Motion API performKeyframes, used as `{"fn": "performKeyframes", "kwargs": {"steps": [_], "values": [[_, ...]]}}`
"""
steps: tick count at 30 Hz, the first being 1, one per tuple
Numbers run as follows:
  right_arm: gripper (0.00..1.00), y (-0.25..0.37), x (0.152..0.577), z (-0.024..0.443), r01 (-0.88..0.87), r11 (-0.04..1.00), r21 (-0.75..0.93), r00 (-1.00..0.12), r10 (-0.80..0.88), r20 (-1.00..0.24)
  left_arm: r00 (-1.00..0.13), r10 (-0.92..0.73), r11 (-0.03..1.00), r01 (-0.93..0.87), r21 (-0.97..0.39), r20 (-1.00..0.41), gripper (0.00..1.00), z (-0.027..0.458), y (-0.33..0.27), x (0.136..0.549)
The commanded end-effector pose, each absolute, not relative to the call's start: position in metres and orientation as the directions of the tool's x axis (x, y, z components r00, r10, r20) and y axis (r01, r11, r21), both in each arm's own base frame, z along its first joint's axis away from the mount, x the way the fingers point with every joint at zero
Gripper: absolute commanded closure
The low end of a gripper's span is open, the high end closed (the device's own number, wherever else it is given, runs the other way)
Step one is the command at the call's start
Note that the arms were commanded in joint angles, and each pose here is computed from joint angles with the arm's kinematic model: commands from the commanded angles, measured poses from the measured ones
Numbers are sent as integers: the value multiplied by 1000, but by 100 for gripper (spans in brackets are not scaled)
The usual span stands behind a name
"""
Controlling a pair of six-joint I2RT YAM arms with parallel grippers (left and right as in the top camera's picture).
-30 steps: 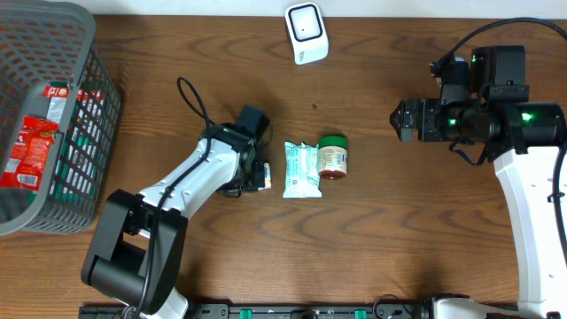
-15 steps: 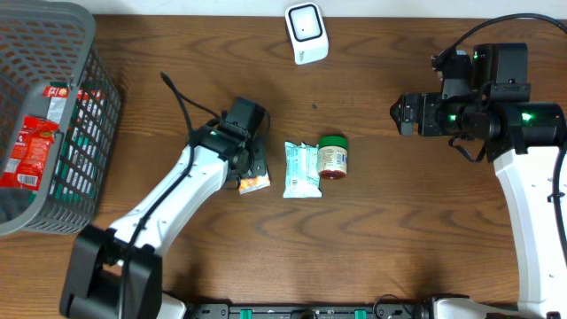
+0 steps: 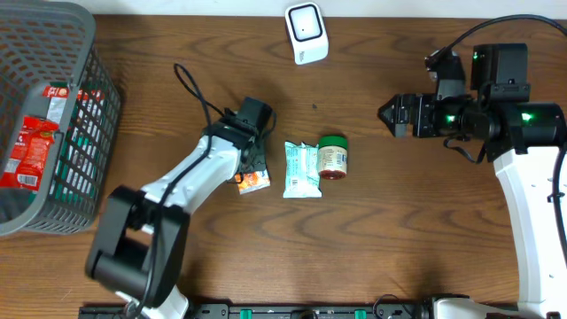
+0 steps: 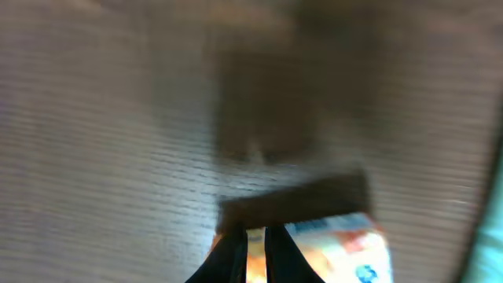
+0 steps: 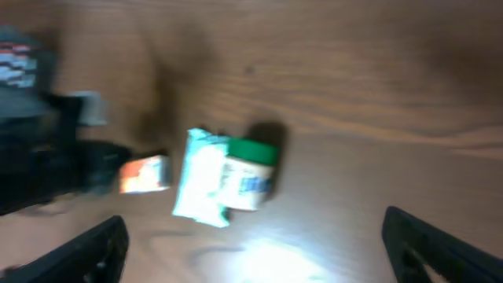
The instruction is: Scan the item barcode
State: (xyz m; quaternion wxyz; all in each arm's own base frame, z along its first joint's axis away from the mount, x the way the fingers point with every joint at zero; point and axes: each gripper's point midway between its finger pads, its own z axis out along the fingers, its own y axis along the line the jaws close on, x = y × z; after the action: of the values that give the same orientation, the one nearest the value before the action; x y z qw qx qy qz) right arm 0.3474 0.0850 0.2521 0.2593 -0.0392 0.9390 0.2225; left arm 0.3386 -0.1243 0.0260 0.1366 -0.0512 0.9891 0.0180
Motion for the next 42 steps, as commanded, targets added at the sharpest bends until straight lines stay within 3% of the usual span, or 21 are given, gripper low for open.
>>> {"fn": "performKeyframes", "kwargs": {"steps": [1, 4, 11, 17, 21, 24, 28, 31, 42], "values": [[17, 120, 334, 253, -193, 820, 539, -904, 65, -423, -966, -93, 992, -111, 65, -241, 89, 11, -117, 335], [29, 145, 323, 234, -173, 837, 520, -932, 32, -362, -977, -93, 994, -101, 34, -189, 88, 7, -122, 326], [31, 198, 305, 188, -132, 884, 448, -957, 5, -291, -990, -139, 987, -138, -84, 2, 87, 4, -127, 295], [34, 236, 294, 153, -143, 901, 410, -963, -31, -268, -977, -153, 932, -192, -309, 145, 87, 14, -133, 286], [34, 264, 285, 126, -189, 898, 398, -964, -91, -251, -977, -143, 874, -200, -443, 159, 87, 24, -132, 294], [36, 285, 277, 101, -191, 900, 393, -971, -115, -208, -975, -163, 863, -214, -458, 148, 87, 25, -121, 300], [69, 311, 268, 72, -235, 892, 385, -967, -173, -189, -971, -203, 865, -239, -440, 128, 87, 23, -104, 308], [84, 328, 265, 58, -266, 882, 390, -959, -203, -196, -967, -227, 873, -254, -416, 113, 87, 20, -92, 311], [99, 324, 277, 32, -170, 930, 327, -975, -110, -194, -983, -185, 884, -169, -436, 8, 87, 21, -85, 331]]}}
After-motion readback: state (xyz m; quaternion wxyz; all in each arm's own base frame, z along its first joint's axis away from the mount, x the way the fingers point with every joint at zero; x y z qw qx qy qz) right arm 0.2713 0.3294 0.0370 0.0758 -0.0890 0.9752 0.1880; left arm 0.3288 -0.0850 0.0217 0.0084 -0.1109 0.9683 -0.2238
